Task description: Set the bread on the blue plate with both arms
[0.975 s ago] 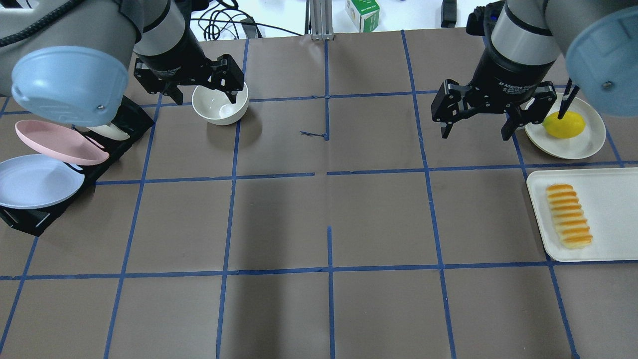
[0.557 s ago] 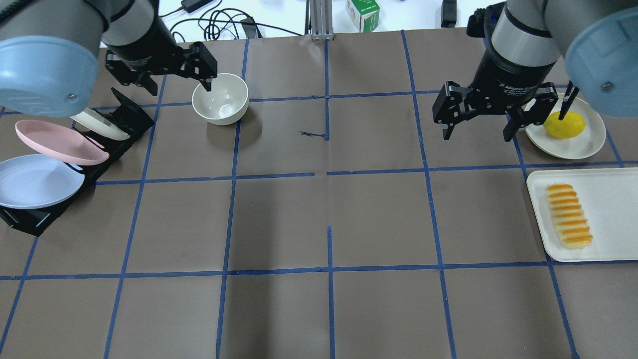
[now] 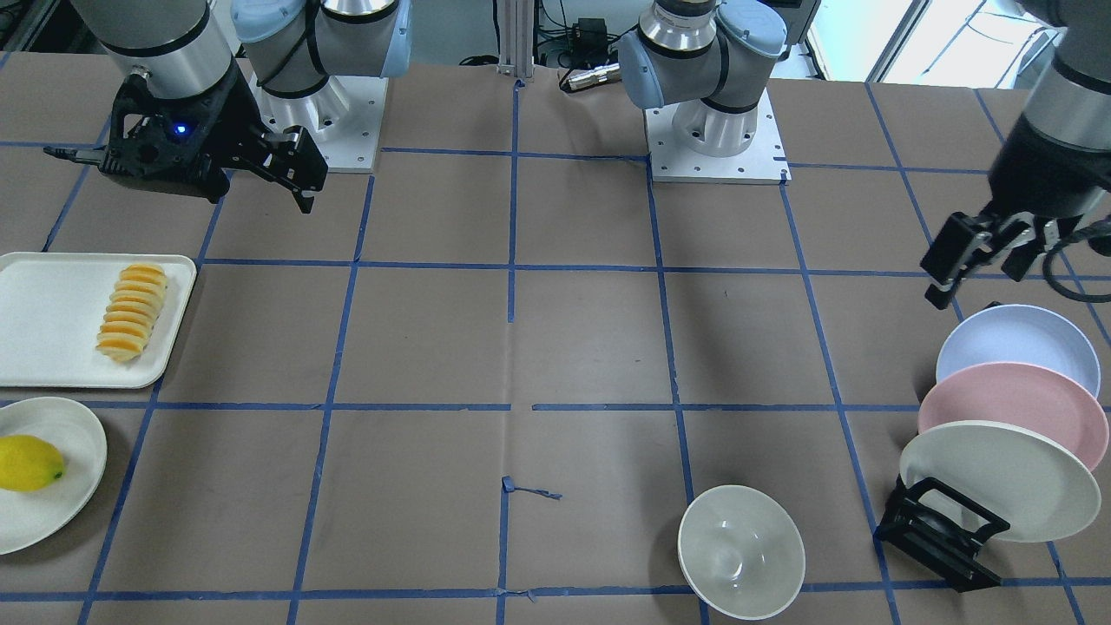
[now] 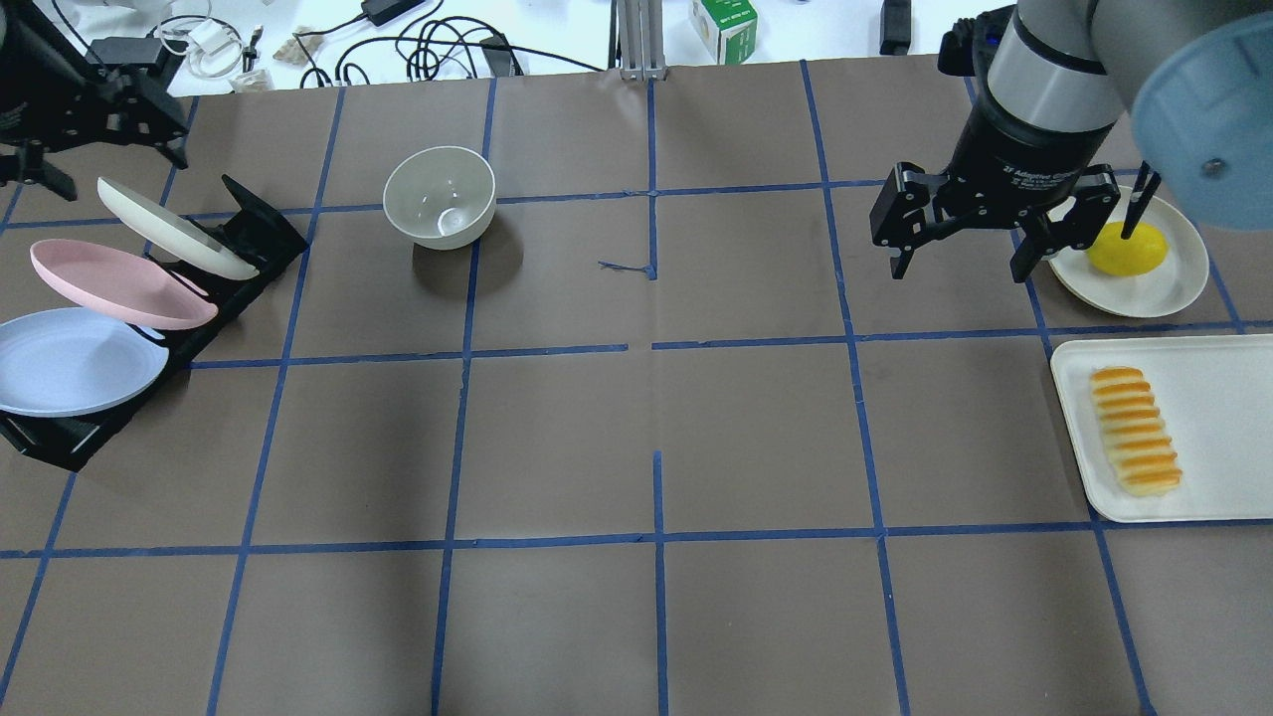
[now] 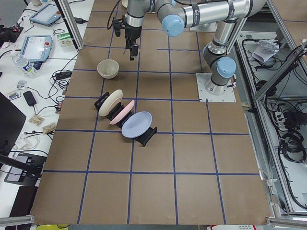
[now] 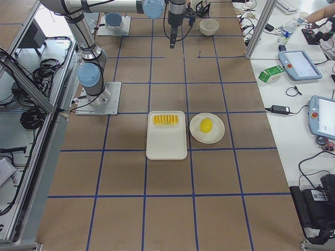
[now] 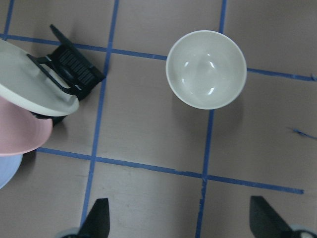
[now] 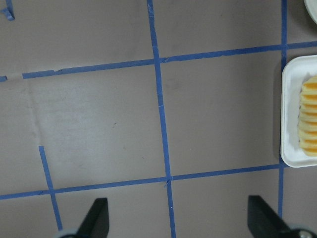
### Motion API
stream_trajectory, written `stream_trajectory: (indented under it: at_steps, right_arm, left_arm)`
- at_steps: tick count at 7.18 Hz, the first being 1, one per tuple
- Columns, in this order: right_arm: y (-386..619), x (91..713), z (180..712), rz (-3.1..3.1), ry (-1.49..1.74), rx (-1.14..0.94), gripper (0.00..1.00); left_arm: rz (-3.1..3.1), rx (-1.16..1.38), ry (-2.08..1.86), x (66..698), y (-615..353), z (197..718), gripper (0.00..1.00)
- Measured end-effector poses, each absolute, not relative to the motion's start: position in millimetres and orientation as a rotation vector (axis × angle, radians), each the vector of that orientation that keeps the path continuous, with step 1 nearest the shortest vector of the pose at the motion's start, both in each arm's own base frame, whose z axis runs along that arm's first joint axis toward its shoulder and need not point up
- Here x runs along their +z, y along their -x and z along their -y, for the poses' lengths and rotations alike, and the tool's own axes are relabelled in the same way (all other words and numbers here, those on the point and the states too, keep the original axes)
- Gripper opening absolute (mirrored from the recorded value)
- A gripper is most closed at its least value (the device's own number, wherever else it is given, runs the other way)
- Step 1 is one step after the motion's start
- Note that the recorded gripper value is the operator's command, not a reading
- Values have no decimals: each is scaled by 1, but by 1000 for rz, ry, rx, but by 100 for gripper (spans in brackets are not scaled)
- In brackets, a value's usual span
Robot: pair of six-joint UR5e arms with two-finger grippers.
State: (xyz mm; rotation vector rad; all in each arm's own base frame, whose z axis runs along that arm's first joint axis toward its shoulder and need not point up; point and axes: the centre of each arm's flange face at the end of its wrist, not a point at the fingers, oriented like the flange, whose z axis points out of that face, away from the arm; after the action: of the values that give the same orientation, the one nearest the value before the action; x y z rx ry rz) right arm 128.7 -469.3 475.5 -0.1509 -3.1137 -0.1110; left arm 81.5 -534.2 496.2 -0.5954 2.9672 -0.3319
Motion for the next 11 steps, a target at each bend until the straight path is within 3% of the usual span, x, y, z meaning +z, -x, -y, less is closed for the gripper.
stream_trajectory:
  at_steps: [4, 7, 9, 10, 11]
  right_arm:
    - [-101, 474, 478, 3115, 141, -105, 100]
    - [7, 445, 496, 3116, 20, -122, 100]
    - [79, 396, 497, 3132, -37, -120, 100]
    - [109, 370, 496, 3144, -56, -125, 100]
    - [133, 346, 499, 3150, -74, -126, 100]
  left_arm:
    - [-2771, -102, 1122, 414, -291, 485, 100]
    - [-2704, 41, 1163, 326, -351, 496, 100]
    - [-2678, 98, 1166, 295, -363, 501, 65]
    - [-2679, 108, 1169, 289, -365, 502, 19]
    - [-2682, 111, 1171, 286, -365, 503, 0]
